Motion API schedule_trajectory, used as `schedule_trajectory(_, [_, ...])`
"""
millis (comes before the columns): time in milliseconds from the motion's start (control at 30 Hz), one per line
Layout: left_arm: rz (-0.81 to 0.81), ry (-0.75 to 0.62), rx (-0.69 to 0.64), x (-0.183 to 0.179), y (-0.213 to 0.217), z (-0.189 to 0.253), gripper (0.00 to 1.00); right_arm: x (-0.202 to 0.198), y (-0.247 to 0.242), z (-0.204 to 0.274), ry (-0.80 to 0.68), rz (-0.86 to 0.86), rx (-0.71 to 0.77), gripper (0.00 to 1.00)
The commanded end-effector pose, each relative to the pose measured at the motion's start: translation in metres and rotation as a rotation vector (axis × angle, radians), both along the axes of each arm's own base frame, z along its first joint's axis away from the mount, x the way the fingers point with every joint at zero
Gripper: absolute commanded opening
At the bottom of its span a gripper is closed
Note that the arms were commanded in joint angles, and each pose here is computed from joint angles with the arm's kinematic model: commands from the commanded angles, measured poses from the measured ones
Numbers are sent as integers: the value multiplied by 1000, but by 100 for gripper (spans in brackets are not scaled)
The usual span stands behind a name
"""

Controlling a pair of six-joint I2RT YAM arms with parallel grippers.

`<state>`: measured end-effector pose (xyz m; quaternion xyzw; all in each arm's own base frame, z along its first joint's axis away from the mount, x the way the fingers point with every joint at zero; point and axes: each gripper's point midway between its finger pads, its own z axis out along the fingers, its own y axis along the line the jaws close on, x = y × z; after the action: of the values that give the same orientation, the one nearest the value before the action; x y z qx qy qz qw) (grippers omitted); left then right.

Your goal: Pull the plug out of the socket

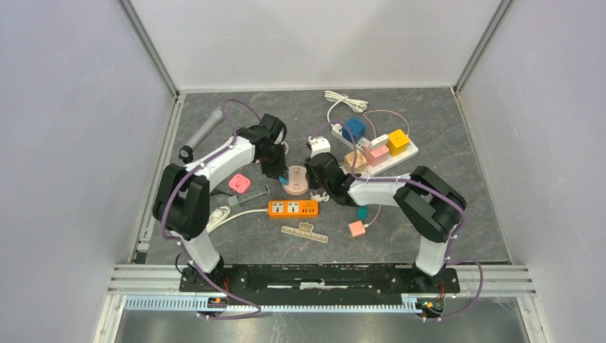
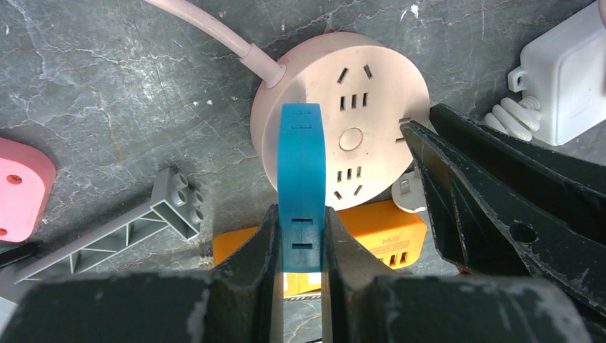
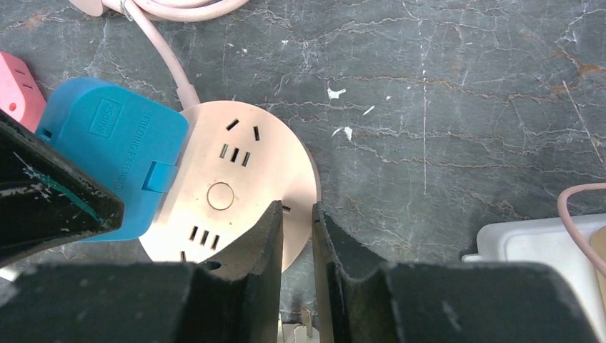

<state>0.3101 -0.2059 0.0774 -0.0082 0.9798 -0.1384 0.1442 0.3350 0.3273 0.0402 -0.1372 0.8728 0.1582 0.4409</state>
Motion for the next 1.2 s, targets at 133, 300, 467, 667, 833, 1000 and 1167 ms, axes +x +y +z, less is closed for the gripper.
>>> schedule_trajectory(133, [-40,-30,-165,-3,-30,21,2,-78,-83,-102,330,34,-408,25])
schedule_trajectory(300, [-64,-32,-154,-4,-40,19,2,-73,-86,-103,326,11,-436,25])
schedule_trajectory(467, [-68,-69,-64,6,-26,27,2,-73,-84,-103,319,23,-447,25])
schedule_trajectory(667, [-93,-73,-134,8,-19,46,2,-82,-79,-108,336,86,-418,24])
schedule_trajectory(833, [-127,-31,-261,-3,-41,42,2,-84,-69,-103,333,120,-361,24])
schedule_trajectory(1000, [-104,-12,-146,-3,-35,17,2,-81,-42,-88,346,140,-245,29])
schedule_trajectory(1167, [-67,-16,-67,-4,-20,6,2,-73,-23,-66,336,149,-122,48])
